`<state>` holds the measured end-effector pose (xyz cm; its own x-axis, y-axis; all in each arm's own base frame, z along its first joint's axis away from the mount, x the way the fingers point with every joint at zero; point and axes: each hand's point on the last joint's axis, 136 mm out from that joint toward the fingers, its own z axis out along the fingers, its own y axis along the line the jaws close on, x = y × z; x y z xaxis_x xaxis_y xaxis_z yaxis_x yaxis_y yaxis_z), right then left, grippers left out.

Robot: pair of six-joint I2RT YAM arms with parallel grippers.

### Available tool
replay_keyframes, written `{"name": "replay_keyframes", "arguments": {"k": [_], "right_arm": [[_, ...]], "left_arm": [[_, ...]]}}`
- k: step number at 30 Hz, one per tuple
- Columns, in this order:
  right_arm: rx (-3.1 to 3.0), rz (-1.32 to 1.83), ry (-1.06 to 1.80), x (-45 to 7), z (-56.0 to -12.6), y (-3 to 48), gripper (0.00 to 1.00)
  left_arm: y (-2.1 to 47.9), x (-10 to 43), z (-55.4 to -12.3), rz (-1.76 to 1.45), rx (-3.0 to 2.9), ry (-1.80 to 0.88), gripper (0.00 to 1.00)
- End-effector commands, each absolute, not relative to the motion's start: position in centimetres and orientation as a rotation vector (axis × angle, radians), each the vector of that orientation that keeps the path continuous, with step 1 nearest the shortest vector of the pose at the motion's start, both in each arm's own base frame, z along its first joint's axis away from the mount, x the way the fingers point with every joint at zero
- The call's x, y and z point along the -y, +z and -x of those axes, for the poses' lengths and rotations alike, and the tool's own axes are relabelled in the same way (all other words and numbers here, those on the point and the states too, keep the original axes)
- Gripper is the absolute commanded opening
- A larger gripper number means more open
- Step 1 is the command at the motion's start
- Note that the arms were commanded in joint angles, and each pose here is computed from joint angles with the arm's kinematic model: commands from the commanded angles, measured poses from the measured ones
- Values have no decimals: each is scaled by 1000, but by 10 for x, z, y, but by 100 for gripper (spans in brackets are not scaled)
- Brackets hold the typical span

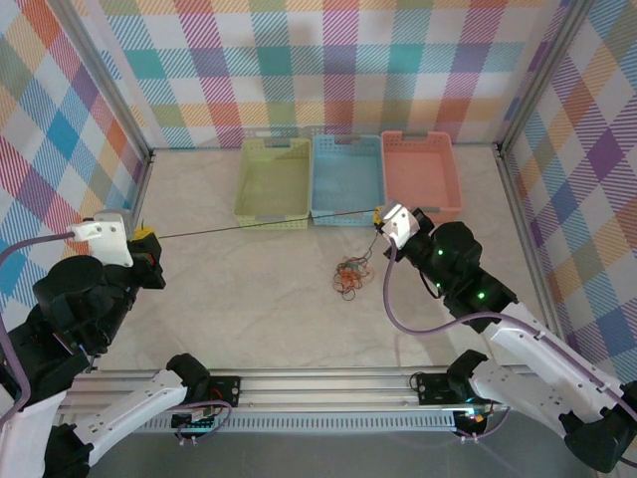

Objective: Untangle the cables

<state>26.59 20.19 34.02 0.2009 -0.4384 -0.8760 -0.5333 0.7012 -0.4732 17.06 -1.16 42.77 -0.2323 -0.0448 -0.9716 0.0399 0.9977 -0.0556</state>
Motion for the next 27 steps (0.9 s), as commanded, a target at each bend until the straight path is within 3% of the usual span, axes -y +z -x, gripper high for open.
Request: {"name": "replay_keyframes", "arguments": {"k": [1, 7, 13, 14, 16, 18, 21, 27], "right_arm": [[-1488, 790, -46, -175, -277, 336, 0], [-1472, 927, 265, -217, -253, 327, 0], [-1576, 831, 439, -229, -256, 338, 0], [-1593, 814, 455, -230, -257, 339, 0], [-1637, 737, 480, -228, -263, 345, 0], [-1704, 626, 508, -224, -271, 348, 0], [-1787, 540, 542, -225, -280, 348, 0], [-1958, 407, 557, -228, -296, 329, 0]], "left_arm": [[439, -16, -158, 78, -1746, 3, 0], [416, 26, -168, -48, -1860, -150, 0], [375, 49, -174, -72, -1996, -227, 1], [367, 52, -174, -72, -2015, -244, 11], [352, 58, -173, -73, -2058, -278, 40], [341, 61, -173, -59, -2084, -291, 60], [332, 65, -172, -49, -2110, -318, 70], [327, 105, -165, -209, -2086, -542, 70]]}}
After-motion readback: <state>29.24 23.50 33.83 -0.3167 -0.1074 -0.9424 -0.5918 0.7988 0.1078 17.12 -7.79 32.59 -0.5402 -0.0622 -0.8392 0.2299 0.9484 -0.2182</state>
